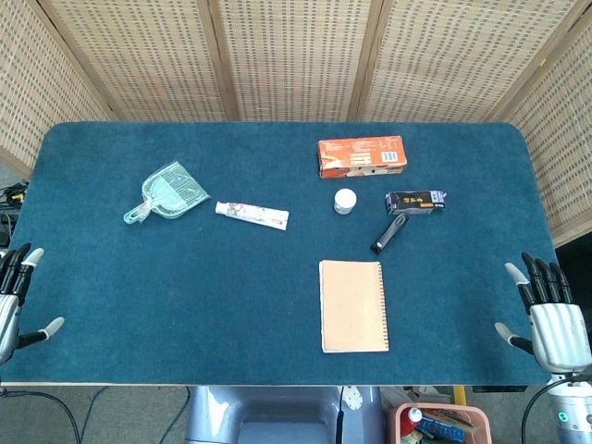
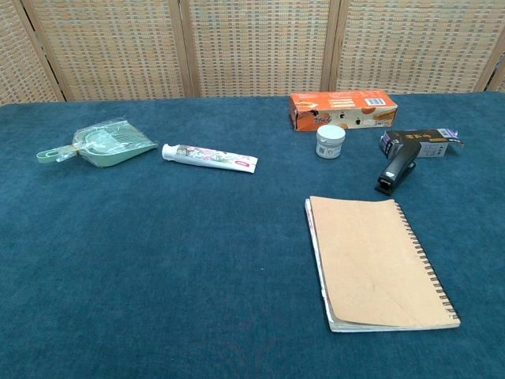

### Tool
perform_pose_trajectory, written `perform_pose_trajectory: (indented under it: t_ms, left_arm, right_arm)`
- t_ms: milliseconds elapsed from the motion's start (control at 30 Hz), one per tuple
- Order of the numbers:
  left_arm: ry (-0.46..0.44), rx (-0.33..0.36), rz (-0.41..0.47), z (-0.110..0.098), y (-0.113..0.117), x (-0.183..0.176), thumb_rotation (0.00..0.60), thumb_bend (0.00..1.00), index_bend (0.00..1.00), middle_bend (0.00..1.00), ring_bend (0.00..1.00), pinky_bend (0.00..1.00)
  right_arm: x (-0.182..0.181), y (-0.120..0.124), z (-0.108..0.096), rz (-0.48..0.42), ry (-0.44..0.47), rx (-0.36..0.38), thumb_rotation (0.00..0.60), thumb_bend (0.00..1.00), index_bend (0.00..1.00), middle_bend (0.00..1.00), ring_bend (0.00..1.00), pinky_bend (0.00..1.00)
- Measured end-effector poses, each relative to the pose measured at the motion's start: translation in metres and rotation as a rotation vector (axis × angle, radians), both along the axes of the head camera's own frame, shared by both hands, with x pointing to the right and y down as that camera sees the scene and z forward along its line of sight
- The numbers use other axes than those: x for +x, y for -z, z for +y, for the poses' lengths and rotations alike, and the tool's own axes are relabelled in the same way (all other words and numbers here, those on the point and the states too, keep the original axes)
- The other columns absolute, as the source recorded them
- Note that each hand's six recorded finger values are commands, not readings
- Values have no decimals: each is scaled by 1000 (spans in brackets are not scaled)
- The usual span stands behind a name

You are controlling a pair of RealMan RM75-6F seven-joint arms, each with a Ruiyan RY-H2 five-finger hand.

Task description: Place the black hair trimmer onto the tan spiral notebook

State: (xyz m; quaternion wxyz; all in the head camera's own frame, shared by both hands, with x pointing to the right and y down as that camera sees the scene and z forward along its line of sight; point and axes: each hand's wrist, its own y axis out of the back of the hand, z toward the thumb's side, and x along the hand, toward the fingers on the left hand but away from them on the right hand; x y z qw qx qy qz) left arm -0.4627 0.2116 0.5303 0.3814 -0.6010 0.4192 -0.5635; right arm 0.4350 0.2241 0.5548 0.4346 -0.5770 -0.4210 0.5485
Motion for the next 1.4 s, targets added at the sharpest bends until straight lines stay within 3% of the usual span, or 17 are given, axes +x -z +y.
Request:
perform_pose_trajectory:
  t_ms: [267,433,633,767,900,1167,1400]
  left_arm:
    - [-10,-10,3,2,-2,4,600,18,0,0,0,0]
    - [-11,-22,1,-1,-6,4,600,19,0,0,0,0]
    - [-6,-54,0,-7,-18,3,600,19,0,0,0,0]
    - [0,-64,-6,-12,-24,2,600,19,0,0,0,0]
    - [8,-66,-21,-15,-30,1,600,20,0,0,0,0]
    - [73,-85,-53,-24,-42,-16,600,21,0,0,0,0]
    - [89,-104,-55,-30,-50,-20,600,21,0,0,0,0]
  right_arm:
    - [9,1,-3,-5,-13,6,600,0,0,0,0,0]
    - [1,-8,-13,-6,39,-11,600,0,0,0,0,0]
    - [-25,-42,-50,7,208,-87,600,0,0,0,0,0]
    - [-58,-75,-86,28,380,-153,600,0,0,0,0,0]
    - [-85,-101,-117,63,503,-165,600,0,3,0,0,0]
    - [-120,-146,-151,175,678,-185,600,67,53,5,0,0]
    - [-152,-180,-165,316,835,-219,600,145,79,28,0,1]
